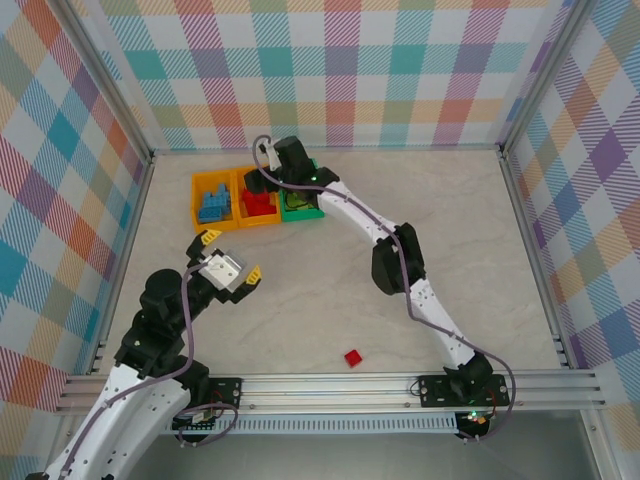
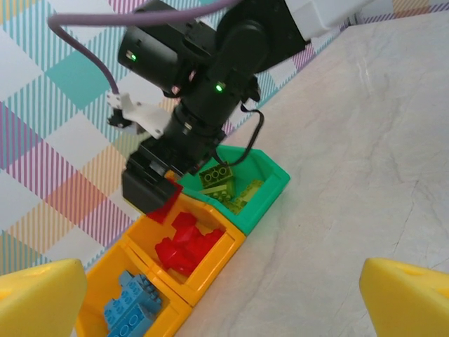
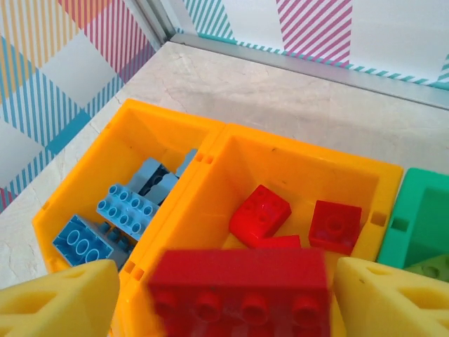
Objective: Sort the legos into containers by color
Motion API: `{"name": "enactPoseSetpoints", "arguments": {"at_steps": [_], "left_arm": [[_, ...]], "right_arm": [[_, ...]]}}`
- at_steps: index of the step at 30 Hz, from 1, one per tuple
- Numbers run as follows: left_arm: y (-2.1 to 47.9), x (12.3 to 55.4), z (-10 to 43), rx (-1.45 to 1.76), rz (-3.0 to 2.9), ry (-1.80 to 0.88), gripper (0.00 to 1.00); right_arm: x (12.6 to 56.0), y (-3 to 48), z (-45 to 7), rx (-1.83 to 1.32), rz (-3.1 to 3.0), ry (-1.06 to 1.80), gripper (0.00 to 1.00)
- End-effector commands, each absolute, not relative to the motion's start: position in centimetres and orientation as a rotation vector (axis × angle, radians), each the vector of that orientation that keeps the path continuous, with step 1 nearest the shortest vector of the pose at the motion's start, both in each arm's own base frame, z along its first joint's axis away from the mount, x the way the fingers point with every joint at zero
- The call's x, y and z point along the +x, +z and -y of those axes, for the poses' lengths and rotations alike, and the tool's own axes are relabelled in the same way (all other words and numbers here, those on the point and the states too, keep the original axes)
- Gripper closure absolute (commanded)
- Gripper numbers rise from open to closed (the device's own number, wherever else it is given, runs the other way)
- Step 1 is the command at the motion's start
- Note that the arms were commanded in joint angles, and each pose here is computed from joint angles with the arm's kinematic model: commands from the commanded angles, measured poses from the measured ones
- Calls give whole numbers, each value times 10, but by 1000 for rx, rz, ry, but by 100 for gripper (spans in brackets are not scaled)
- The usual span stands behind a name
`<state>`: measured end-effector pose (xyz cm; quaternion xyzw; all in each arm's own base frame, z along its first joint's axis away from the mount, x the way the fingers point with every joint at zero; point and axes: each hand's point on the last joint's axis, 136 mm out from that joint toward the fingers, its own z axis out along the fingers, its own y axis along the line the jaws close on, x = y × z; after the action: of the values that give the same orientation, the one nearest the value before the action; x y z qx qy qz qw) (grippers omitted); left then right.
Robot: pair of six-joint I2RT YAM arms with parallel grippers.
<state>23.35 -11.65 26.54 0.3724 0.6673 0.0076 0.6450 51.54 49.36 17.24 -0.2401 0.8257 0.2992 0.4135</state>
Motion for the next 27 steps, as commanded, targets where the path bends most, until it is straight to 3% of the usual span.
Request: {"name": "enactPoseSetpoints", "arguments": {"at_steps": [1, 9, 12, 19, 27], "left_arm": [[278, 234, 120, 826, -1491, -24, 0], [266, 227, 135, 927, -1490, -96, 0], [258, 220, 147, 1019, -1469, -152, 0], [227, 175, 192, 1405, -1370, -454, 0], [202, 120, 234, 1704, -1417, -691, 0]], "right_arm": [[501, 189, -486, -670, -2121, 711, 16], [463, 209, -452, -863, -2191, 607, 8], [441, 205, -432, -1015, -2239, 524, 0], [365, 188, -376, -1391, -2439, 510, 0], [331, 199, -331, -1439, -2612, 448, 0]]}}
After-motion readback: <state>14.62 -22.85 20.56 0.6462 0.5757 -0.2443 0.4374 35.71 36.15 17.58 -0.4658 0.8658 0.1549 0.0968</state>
